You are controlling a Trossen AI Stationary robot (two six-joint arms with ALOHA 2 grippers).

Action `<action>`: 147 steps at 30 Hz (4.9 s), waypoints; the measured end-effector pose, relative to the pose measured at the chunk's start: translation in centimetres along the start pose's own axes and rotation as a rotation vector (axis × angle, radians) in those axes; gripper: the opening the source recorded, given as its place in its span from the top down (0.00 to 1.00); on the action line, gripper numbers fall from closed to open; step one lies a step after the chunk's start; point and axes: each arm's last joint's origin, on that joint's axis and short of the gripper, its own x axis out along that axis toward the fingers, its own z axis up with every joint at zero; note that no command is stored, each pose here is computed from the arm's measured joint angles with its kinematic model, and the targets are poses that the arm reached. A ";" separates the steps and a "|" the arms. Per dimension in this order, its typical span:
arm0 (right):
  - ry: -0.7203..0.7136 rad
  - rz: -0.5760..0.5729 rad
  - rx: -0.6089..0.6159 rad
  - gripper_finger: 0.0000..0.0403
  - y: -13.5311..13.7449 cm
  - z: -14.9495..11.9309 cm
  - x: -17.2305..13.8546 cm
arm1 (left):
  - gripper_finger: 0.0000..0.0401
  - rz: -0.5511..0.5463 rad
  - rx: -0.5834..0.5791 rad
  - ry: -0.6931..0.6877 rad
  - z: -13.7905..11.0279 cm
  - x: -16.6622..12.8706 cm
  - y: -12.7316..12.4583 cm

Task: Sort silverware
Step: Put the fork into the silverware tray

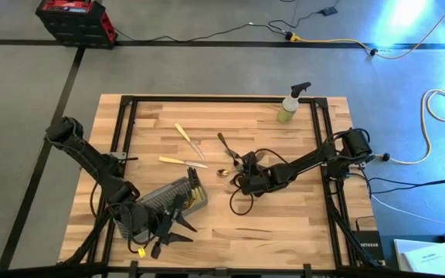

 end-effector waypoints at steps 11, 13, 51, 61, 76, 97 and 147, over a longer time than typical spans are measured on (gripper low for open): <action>-0.059 -0.010 -0.038 0.61 1.0 1.8 -1.9 | 0.71 0.000 -0.001 0.001 0.0 0.0 0.0; -0.070 -0.008 -0.037 0.61 1.3 1.9 -2.2 | 0.71 0.000 0.000 0.001 0.0 0.0 0.0; -0.121 -0.068 0.204 0.69 2.9 1.3 -3.7 | 0.71 -0.003 0.004 0.022 -0.2 0.0 -0.1; -0.180 0.025 0.250 0.76 2.1 1.4 -2.5 | 0.71 -0.006 0.002 0.021 -0.2 0.0 -0.1; -0.160 0.017 0.271 0.76 1.3 0.9 -1.7 | 0.71 -0.007 -0.002 0.028 -0.3 -0.1 -0.2; -0.133 -0.033 0.195 0.98 2.5 1.0 0.2 | 0.71 0.016 0.002 0.023 -0.2 -0.1 -0.1; -0.516 0.299 0.715 1.00 -5.4 1.9 -15.3 | 0.71 -0.234 -1.142 1.241 0.5 -8.0 -8.2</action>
